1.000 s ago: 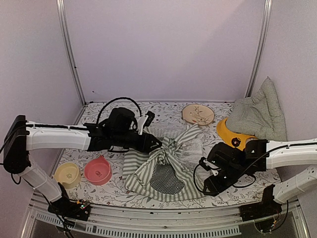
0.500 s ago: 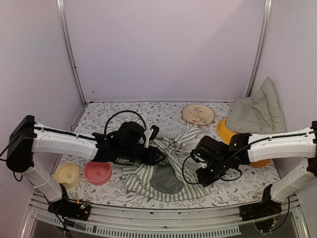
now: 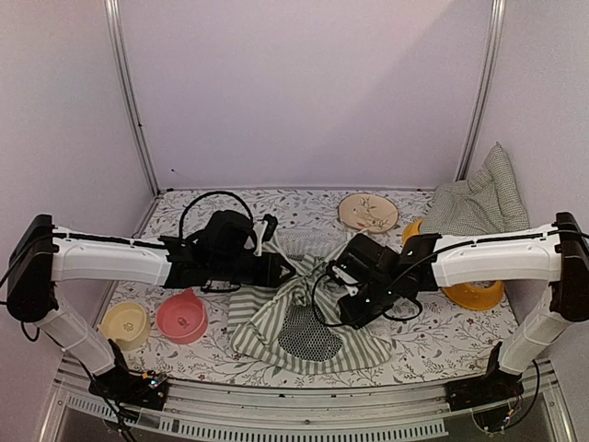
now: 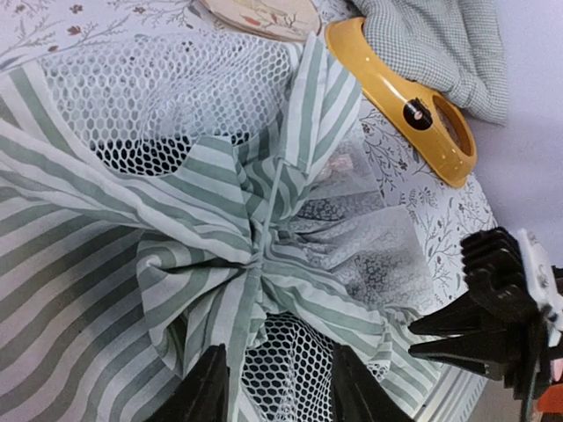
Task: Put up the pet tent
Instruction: Pick up the tent from the center of the board.
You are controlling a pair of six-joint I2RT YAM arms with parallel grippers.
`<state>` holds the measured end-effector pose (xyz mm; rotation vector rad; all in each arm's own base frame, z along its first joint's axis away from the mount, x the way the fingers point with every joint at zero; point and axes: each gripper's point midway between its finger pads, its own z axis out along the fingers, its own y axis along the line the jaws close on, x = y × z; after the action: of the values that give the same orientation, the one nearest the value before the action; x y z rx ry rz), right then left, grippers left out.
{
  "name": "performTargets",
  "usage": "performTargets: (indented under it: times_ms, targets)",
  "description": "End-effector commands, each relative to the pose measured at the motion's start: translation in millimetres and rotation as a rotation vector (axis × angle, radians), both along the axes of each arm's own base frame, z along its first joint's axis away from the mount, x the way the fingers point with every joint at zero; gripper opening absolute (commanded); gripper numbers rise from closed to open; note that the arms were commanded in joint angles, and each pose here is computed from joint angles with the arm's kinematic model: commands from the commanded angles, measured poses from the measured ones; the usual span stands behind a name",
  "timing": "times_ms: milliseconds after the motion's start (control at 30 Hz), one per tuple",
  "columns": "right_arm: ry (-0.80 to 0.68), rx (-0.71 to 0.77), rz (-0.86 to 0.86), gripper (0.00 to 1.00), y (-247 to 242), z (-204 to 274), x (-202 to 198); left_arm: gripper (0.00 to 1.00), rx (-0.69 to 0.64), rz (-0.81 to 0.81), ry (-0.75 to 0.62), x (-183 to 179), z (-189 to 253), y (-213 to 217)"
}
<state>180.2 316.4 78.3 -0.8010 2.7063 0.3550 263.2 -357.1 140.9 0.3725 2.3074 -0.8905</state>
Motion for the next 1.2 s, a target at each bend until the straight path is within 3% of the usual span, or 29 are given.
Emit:
performTargets:
  times_ms: [0,100,167,200,333,433,567,667,767,967,1167]
  targets:
    - [-0.078,0.052,-0.031,0.24,-6,31,17,0.43,0.051,0.019,0.020,15,-14,-1]
    - [-0.106,0.051,-0.080,0.26,-21,38,29,0.49,0.115,0.009,0.033,24,-27,-14]
    - [-0.120,0.062,-0.110,0.27,-28,44,34,0.61,0.142,0.000,0.029,25,-32,-25]
    - [-0.130,0.071,-0.124,0.28,-31,48,36,0.63,0.168,0.003,0.035,25,-37,-28]
    - [-0.157,0.118,-0.171,0.31,-39,61,44,0.58,0.251,0.071,0.007,34,-50,-22]
    - [-0.161,0.135,-0.180,0.32,-43,64,45,0.55,0.294,0.141,-0.062,31,-29,-13]
    - [-0.164,0.133,-0.184,0.33,-47,62,47,0.57,0.203,0.172,-0.081,5,25,-25]
    - [-0.193,0.141,-0.199,0.33,-50,70,55,0.61,0.115,0.200,-0.048,-19,37,-39]
    - [-0.244,0.151,-0.246,0.33,-60,84,69,0.62,0.097,0.274,0.031,-38,11,-50]
    - [-0.348,0.245,-0.304,0.34,-71,129,86,0.74,0.161,0.497,0.232,-35,-53,-67]
    - [-0.392,0.341,-0.296,0.34,-65,164,86,0.75,0.238,0.681,0.224,-7,-102,-78]
